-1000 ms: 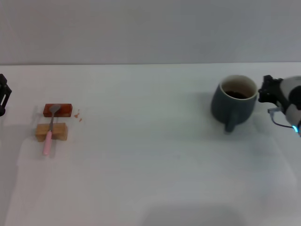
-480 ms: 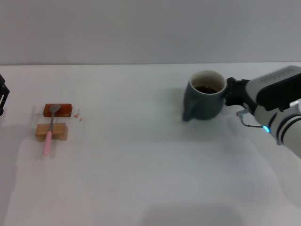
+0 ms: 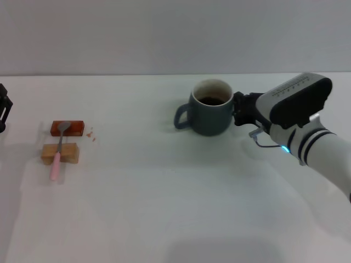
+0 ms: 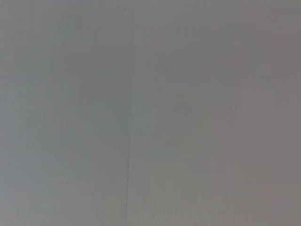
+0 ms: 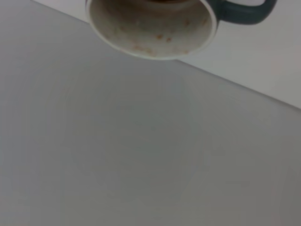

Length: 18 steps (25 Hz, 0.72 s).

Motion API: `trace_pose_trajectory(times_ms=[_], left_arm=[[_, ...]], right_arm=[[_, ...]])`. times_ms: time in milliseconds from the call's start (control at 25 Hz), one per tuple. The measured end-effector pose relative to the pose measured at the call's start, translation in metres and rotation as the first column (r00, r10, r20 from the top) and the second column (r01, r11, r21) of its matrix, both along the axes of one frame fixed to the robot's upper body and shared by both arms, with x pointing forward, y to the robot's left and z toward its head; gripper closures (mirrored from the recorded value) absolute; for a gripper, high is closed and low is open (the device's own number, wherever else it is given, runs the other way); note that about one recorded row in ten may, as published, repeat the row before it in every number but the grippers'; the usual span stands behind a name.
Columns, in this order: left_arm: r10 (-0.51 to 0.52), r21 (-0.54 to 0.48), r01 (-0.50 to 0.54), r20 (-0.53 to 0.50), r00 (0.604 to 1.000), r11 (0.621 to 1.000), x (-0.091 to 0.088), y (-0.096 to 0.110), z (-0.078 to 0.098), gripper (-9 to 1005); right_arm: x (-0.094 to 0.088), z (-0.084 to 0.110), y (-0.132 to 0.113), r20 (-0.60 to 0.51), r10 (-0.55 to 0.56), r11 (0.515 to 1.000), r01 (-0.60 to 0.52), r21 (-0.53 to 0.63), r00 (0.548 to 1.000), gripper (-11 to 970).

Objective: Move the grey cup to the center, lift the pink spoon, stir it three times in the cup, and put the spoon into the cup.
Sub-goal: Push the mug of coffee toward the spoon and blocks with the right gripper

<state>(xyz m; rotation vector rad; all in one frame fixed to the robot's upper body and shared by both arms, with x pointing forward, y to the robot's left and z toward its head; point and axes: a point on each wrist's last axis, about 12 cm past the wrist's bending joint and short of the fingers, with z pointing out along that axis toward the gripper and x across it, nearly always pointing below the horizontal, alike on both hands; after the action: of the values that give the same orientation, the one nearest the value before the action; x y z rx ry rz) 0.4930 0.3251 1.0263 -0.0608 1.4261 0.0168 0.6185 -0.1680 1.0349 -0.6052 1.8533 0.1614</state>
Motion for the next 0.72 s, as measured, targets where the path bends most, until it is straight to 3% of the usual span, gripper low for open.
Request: trace_pose_trajectory(times_ms=[720], left_arm=[[0.003, 0.000, -0.003, -0.004, 1.000, 1.000, -0.002, 0.001, -0.001, 181]], right_arm=[[-0.007, 0.008, 0.047, -0.017, 0.154, 0.988, -0.154, 0.000, 0.988, 960]])
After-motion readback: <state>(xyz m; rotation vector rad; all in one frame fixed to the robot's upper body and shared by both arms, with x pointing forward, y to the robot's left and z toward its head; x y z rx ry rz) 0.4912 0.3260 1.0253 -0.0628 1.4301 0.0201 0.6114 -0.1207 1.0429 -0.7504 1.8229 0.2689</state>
